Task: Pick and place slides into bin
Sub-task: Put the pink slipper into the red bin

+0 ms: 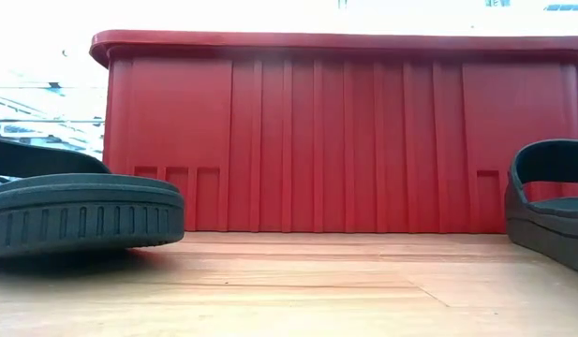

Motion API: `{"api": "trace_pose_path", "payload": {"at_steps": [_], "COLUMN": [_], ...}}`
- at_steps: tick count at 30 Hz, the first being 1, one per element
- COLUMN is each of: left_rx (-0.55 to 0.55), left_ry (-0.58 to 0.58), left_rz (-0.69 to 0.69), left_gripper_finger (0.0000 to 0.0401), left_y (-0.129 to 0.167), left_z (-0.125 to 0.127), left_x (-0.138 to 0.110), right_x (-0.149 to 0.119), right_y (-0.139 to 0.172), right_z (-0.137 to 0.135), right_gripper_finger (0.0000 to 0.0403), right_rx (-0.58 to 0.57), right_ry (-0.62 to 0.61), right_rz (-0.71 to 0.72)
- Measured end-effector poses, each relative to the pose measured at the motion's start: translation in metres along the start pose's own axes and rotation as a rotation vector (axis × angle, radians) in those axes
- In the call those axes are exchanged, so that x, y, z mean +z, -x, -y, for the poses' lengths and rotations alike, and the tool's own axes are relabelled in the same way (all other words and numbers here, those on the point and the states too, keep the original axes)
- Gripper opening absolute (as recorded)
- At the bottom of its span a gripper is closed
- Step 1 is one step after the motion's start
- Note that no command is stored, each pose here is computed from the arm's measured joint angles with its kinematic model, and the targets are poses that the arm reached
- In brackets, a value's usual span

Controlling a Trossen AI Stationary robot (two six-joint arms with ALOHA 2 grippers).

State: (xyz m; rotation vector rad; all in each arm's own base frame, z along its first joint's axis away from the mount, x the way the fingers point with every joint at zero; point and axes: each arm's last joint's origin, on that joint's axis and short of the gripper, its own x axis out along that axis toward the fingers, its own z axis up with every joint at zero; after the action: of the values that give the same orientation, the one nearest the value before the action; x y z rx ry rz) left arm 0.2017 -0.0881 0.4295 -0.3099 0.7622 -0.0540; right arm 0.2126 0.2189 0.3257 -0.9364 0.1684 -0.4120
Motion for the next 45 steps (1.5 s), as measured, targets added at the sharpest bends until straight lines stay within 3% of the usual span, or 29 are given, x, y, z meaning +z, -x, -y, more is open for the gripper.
{"api": "trace_pose_path", "payload": {"at_steps": [6, 10, 16, 22, 29, 39, 45], "left_rx": [0.026, 0.031, 0.032, 0.107, 0.145, 0.226, 0.264], "left_ry": [-0.053, -0.095, -0.19, -0.277, -0.311, -0.226, -0.182], "left_rz": [0.015, 0.017, 0.016, 0.047, 0.056, 0.08, 0.088], "left_gripper_finger": [0.0093, 0.0093, 0.0093, 0.0093, 0.0093, 0.0093, 0.0093], "left_y": [0.0, 0.0, 0.0, 0.0, 0.0, -0.002, -0.002], "left_z": [-0.001, -0.001, -0.001, -0.003, -0.007, -0.025, -0.035], "left_x": [0.0, 0.001, 0.001, 0.002, 0.004, 0.014, 0.018], "right_x": [-0.012, -0.03, -0.071, -0.117, -0.164, -0.222, -0.245], "right_y": [-0.032, -0.063, -0.115, -0.158, -0.194, -0.226, -0.236], "right_z": [0.035, 0.059, 0.094, 0.111, 0.105, 0.086, 0.07], "right_gripper_finger": [0.0, 0.0, 0.0, 0.0, 0.0, 0.0, 0.0], "right_rx": [-0.106, -0.215, -0.413, -0.515, -0.433, -0.321, -0.282], "right_ry": [-0.034, -0.135, -0.305, -0.416, -0.53, -0.648, -0.718], "right_rz": [-0.086, -0.181, -0.304, -0.339, -0.357, -0.493, -0.564]}}
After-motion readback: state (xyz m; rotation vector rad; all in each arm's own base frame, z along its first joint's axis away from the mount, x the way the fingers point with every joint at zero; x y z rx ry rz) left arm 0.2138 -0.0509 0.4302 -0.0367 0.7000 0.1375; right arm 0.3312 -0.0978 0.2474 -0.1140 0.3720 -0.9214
